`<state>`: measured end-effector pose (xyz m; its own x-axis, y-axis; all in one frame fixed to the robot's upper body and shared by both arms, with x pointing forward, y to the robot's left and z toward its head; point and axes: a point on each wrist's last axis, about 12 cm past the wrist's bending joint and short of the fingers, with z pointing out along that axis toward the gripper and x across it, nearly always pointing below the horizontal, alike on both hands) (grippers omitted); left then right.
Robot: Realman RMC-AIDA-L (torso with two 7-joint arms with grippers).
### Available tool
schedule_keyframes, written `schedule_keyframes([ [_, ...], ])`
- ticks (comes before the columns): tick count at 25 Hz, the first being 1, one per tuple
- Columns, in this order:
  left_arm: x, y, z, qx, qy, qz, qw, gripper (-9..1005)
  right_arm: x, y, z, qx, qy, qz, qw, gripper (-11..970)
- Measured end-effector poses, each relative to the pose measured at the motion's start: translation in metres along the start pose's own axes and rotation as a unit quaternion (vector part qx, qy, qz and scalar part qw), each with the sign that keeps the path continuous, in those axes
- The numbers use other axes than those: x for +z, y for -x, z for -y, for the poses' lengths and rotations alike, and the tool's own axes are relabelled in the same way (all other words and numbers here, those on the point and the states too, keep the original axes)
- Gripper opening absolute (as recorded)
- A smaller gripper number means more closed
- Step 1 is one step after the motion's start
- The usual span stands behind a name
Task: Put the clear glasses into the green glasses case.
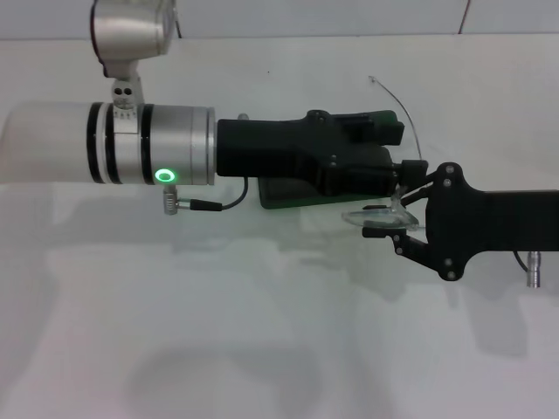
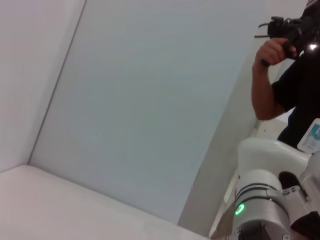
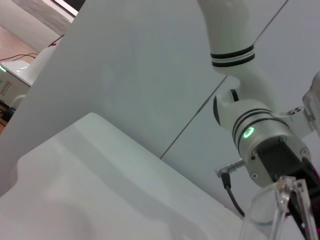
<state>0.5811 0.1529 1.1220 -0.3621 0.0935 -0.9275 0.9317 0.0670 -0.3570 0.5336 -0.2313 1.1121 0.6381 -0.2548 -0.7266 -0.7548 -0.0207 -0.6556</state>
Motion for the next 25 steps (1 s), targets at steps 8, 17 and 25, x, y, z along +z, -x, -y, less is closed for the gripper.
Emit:
schedule_keyframes([
  [8, -0.001, 0.005, -0.002, 0.006, 0.003, 0.014, 1.0, 793, -0.003, 0.0, -0.003, 0.004, -0.002, -0.001, 1.0, 114],
  [17, -0.054, 0.002, -0.017, 0.046, 0.118, 0.042, 0.991, 794, -0.019, 0.019, -0.002, -0.003, -0.002, 0.081, 0.997, 114],
  [25, -0.052, -0.012, -0.022, 0.076, 0.161, 0.03, 0.984, 792, 0.007, 0.035, 0.018, -0.006, 0.013, 0.193, 0.981, 114],
])
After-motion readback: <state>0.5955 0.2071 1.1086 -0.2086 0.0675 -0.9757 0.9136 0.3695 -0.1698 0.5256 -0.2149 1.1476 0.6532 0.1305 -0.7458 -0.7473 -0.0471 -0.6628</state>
